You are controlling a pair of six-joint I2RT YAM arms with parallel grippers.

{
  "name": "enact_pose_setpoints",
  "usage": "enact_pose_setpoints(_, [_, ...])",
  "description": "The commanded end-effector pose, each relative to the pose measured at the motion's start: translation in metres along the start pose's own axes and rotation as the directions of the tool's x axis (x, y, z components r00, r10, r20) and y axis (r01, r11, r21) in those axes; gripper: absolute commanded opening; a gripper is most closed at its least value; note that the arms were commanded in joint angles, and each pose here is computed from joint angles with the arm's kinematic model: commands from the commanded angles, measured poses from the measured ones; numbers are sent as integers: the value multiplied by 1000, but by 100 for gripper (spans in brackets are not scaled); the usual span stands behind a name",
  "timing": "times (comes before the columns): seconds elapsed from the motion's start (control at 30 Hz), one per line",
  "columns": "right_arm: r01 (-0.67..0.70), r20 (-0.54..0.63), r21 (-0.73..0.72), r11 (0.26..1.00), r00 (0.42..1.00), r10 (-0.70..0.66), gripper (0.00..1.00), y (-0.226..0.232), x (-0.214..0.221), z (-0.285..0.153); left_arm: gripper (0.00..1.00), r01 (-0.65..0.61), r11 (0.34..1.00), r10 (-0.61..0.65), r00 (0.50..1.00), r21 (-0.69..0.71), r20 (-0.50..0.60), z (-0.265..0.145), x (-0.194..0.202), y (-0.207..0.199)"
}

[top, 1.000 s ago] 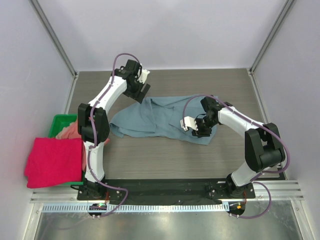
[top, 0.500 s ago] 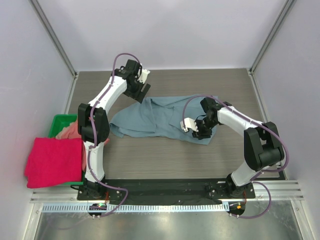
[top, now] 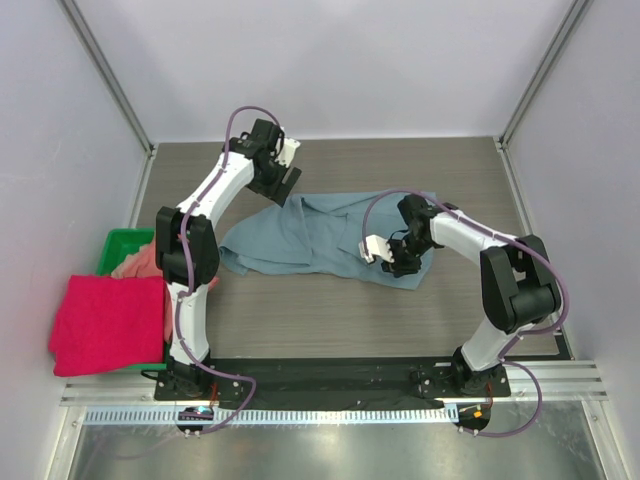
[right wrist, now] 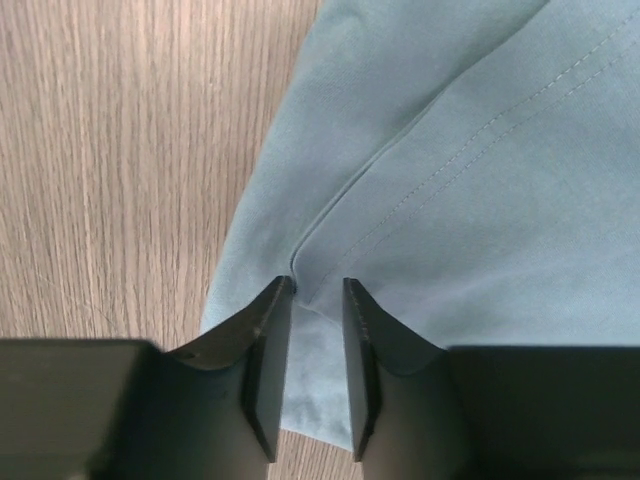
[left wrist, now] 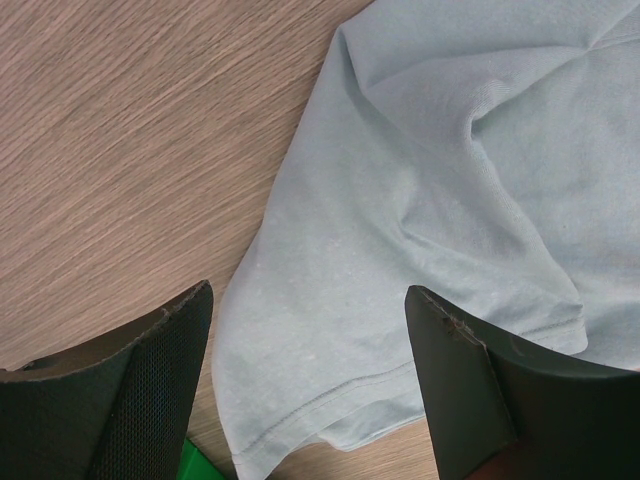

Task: Fold and stack the t-shirts
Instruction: Flatten the tshirt out

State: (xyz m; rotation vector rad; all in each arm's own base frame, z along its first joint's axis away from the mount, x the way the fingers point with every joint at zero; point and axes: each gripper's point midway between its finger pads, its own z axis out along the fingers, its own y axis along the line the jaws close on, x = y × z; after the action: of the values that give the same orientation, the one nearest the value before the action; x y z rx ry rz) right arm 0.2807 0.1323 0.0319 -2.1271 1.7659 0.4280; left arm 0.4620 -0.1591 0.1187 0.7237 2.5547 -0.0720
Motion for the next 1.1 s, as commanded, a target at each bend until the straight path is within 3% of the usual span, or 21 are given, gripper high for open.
enact_pose_setpoints(0.0, [13,25,38,999,1000,-13,32,-16,-9,-2,79,-3,1000,3,998,-3,59,-5,-19,-1])
enact_pose_setpoints(0.13, [-18,28,43,999,999,16,22,-20,-11,-1,78,-7,1000,7,998,-1,62,-5,-21,-4])
enact_pose_setpoints(0.17, [-23,26,42,999,999,22,14,-21,-11,0,79,-10,1000,10,998,-1,61,-4,-20,-4])
enact_pose_setpoints(0.27, [-39,35,55,998,999,37,2,-25,-14,-4,79,-13,1000,13,998,-2,60,-4,-20,-4])
enact_pose_setpoints(0.37, [-75,48,101,992,996,70,1,-36,-20,-16,79,-16,1000,16,998,0,59,-8,-20,-4])
enact_pose_setpoints(0.47, [-148,94,232,961,987,130,2,-76,-28,-54,79,-26,1000,25,998,13,62,-16,-18,-7])
enact_pose_setpoints(0.6, [-350,216,461,815,935,280,2,-150,-34,-130,79,-40,994,38,999,104,23,-23,2,-25])
enact_pose_setpoints(0.7, [-452,284,547,704,892,352,2,-185,-27,-168,74,-73,973,91,993,221,-74,-20,36,-50])
enact_pose_setpoints(0.73, [-523,337,544,656,852,400,1,-191,-26,-175,68,-91,965,122,986,246,-115,-16,51,-57])
enact_pose_setpoints(0.83, [-593,393,546,592,805,444,1,-208,-20,-188,63,-178,942,231,959,283,-164,-12,72,-78])
enact_pose_setpoints(1.07, [-614,410,539,577,789,458,1,-221,-18,-183,56,-271,885,347,926,378,-147,-12,78,-125])
